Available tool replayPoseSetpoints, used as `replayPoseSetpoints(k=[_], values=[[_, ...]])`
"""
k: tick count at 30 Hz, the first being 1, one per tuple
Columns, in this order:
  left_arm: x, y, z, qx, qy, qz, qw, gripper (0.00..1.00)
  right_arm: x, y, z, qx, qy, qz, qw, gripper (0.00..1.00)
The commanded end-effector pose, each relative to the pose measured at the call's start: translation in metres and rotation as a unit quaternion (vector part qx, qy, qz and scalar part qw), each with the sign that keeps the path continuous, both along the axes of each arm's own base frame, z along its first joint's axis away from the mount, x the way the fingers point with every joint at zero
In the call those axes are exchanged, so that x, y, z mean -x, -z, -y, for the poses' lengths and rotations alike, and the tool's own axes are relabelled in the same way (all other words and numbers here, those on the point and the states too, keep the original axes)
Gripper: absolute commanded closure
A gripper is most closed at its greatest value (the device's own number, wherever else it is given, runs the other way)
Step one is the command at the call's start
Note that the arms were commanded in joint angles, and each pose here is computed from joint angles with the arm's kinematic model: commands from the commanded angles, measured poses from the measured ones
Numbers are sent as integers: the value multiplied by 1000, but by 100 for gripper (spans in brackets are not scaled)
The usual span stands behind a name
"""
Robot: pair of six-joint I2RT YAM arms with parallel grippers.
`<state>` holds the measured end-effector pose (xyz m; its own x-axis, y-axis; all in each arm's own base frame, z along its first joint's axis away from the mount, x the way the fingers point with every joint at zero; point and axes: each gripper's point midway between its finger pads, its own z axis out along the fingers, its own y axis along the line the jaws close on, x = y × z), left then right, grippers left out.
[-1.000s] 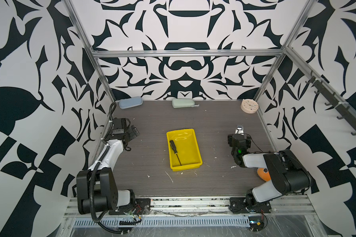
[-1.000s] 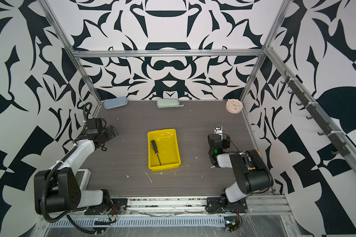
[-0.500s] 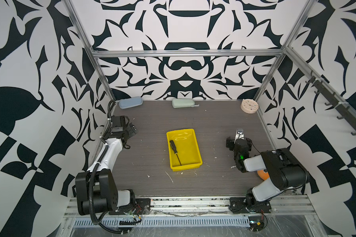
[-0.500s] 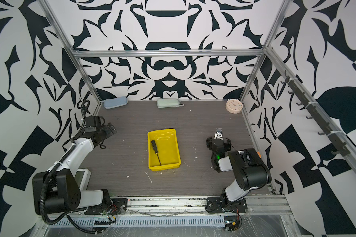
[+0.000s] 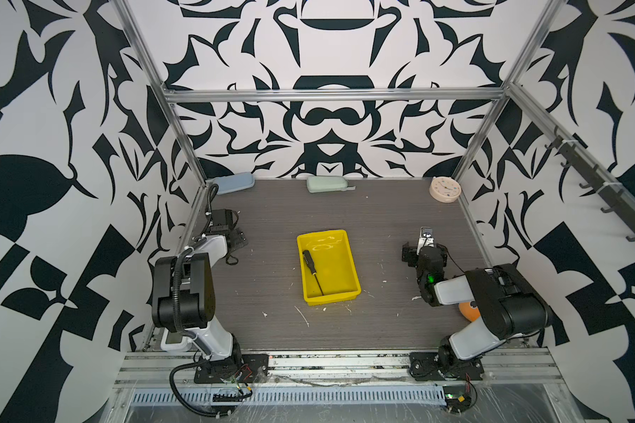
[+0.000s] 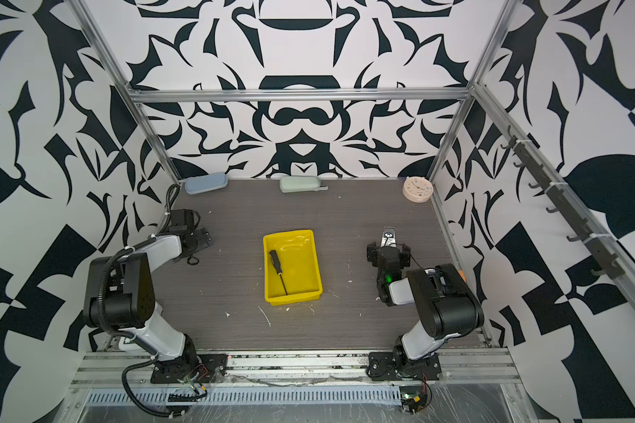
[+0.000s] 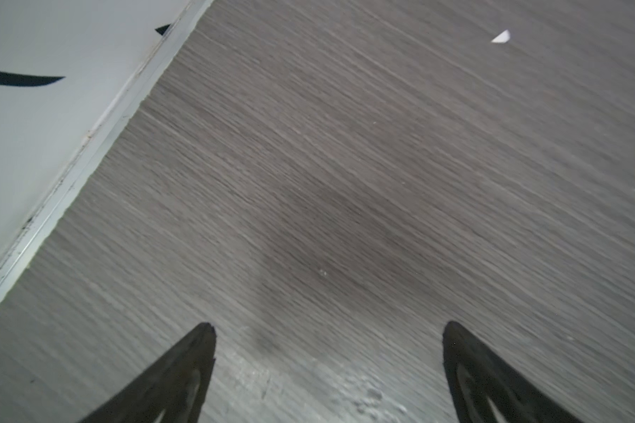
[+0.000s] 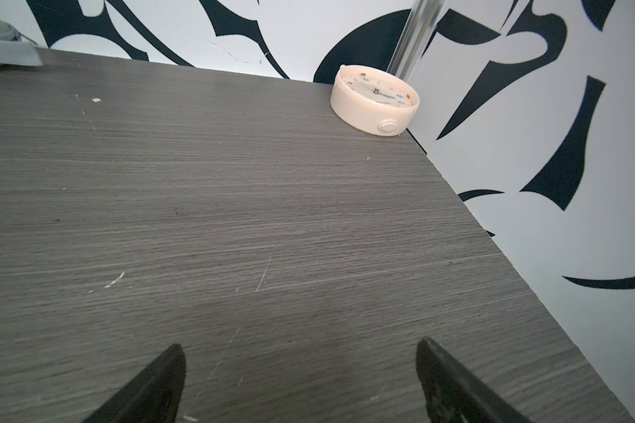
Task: Put the screwdriver in the bin
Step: Reset both arms
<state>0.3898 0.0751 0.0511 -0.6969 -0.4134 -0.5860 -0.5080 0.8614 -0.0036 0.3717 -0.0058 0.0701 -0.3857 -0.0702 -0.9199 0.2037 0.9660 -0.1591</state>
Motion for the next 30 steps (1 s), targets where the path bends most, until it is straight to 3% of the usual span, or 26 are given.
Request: replayPoseSetpoints(k=[1,6,10,17,19,22,28,30], values=[[-3,0,-7,-26,4,31,999,1,-8,-17,-2,-1,-2,27,1000,0],[-1,-20,4,-45,64,102,992,1,-9,-17,-2,-1,-2,28,1000,0],[9,-41,14,-59,102,181,976,1,-8,-16,-2,-1,-2,27,1000,0],[15,-72,46,-56,185,322,927,1,-8,-17,-2,-1,-2,28,1000,0],[13,-68,41,-60,173,319,930,1,-9,-17,-2,-1,-2,28,1000,0],[15,-54,6,-85,64,309,945,1,-9,-17,-2,-1,-2,28,1000,0],[6,-44,14,-81,92,315,941,1,-9,-17,-2,-1,-2,28,1000,0],[3,-40,19,-73,109,289,948,1,-9,-17,-2,-1,-2,28,1000,0]])
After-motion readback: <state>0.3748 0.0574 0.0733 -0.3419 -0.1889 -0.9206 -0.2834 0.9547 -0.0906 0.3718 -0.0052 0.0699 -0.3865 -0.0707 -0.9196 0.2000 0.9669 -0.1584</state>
